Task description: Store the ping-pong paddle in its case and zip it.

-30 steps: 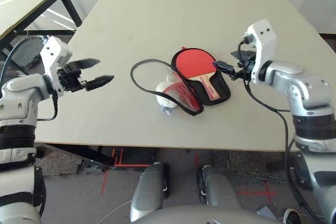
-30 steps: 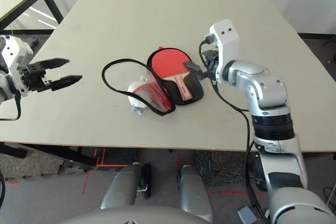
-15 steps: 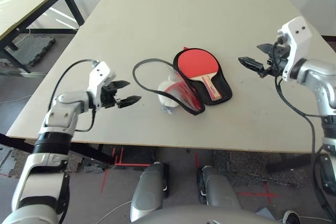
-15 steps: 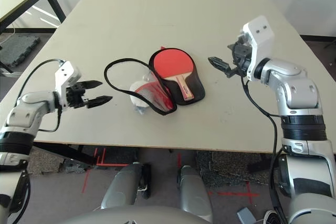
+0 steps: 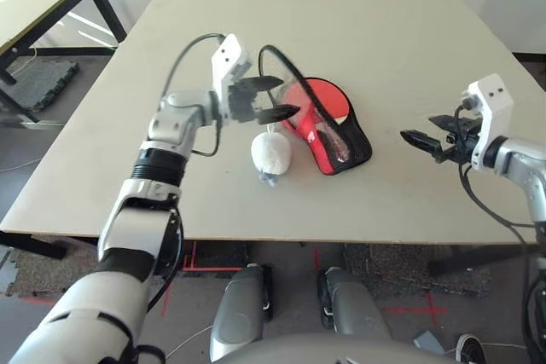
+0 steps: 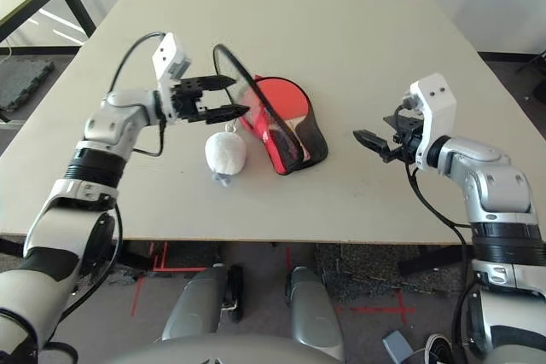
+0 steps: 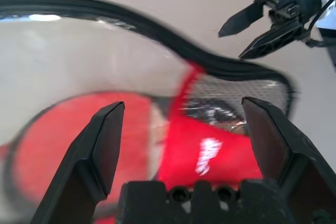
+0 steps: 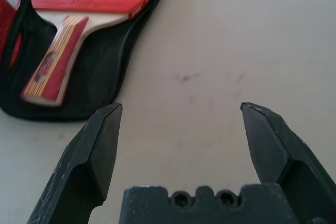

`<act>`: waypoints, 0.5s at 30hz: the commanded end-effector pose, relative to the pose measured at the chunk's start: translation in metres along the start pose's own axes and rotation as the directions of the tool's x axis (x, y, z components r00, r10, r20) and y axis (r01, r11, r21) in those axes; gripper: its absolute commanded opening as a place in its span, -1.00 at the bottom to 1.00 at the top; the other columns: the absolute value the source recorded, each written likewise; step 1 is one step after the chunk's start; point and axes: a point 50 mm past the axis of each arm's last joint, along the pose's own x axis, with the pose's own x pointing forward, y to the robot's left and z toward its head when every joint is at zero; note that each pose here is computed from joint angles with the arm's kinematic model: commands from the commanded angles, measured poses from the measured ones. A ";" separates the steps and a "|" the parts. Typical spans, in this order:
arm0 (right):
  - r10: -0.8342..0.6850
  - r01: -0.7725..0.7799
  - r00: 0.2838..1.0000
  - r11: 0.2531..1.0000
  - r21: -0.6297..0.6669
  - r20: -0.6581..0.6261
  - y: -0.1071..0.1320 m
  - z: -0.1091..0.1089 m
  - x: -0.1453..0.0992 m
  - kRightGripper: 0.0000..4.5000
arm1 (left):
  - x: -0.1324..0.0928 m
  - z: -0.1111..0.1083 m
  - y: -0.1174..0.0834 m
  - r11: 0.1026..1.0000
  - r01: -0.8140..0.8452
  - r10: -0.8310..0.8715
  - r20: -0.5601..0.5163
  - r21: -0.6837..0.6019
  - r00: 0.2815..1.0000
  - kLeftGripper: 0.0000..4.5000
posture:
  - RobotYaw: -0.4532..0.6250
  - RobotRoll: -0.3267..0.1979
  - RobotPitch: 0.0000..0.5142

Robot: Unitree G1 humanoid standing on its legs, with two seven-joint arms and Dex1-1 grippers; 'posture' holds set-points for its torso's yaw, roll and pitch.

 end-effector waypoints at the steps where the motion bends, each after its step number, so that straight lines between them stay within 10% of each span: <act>1: 0.036 -0.037 0.999 0.998 0.050 0.017 0.006 -0.003 -0.006 0.99 | 0.012 0.004 0.000 0.999 0.016 -0.016 -0.002 0.037 1.000 1.00 | -0.14 0.25 -0.54; 15: 0.188 -0.191 0.982 0.964 0.183 0.034 0.029 -0.018 0.020 0.99 | -0.052 -0.014 0.010 0.993 -0.121 0.122 -0.061 0.015 0.991 1.00 | 0.00 0.25 -0.48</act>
